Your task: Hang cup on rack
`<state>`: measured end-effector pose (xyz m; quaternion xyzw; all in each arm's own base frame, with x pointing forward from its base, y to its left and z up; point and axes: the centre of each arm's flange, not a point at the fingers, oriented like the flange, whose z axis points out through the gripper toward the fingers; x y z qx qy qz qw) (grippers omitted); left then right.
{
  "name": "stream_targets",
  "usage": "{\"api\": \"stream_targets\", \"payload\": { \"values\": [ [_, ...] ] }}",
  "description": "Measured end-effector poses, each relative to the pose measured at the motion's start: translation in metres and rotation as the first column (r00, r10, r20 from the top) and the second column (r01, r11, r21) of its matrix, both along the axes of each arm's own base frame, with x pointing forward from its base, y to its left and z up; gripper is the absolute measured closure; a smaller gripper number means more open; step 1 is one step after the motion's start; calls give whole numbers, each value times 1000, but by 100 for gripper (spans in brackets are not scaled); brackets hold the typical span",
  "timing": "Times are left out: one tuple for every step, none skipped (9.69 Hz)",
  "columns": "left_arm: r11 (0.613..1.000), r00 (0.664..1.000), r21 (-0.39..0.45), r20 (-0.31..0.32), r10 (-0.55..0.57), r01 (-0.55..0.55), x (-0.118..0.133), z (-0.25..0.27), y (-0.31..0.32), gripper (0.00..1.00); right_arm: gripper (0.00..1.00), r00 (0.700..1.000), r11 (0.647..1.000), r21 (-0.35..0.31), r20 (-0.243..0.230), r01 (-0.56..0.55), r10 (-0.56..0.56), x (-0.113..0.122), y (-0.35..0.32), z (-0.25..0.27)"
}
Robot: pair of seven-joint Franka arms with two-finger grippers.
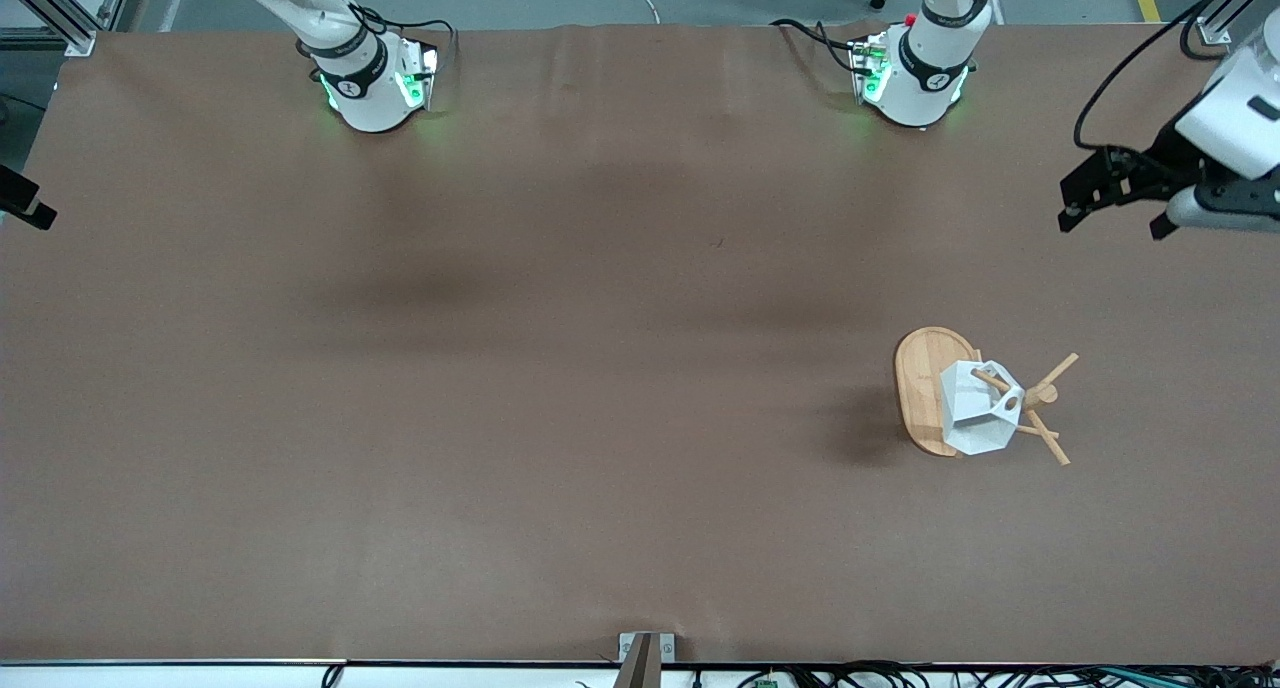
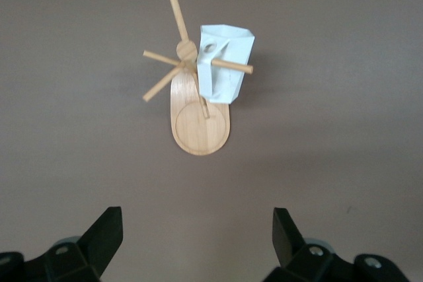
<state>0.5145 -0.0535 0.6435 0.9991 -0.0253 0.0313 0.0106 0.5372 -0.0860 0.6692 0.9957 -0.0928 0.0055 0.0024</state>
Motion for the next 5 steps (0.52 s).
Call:
{"api": "stream_targets", "payload": {
  "values": [
    [1000, 1000, 3, -11, 13, -13, -9, 7, 2, 0, 0, 1000, 1000, 0, 0, 0, 0, 0, 0, 0],
    [1000, 1000, 5, -13, 17, -17, -14, 11, 4, 0, 0, 1000, 1000, 0, 0, 0, 0, 0, 0, 0],
    [1000, 1000, 5, -12, 20, -20, -15, 13, 5, 0, 0, 1000, 1000, 0, 0, 0, 0, 0, 0, 0],
    [1000, 1000, 5, -12, 20, -20, -15, 13, 5, 0, 0, 1000, 1000, 0, 0, 0, 0, 0, 0, 0],
    [1000, 1000, 5, -12, 19, -19, -15, 13, 5, 0, 0, 1000, 1000, 0, 0, 0, 0, 0, 0, 0]
  ]
}}
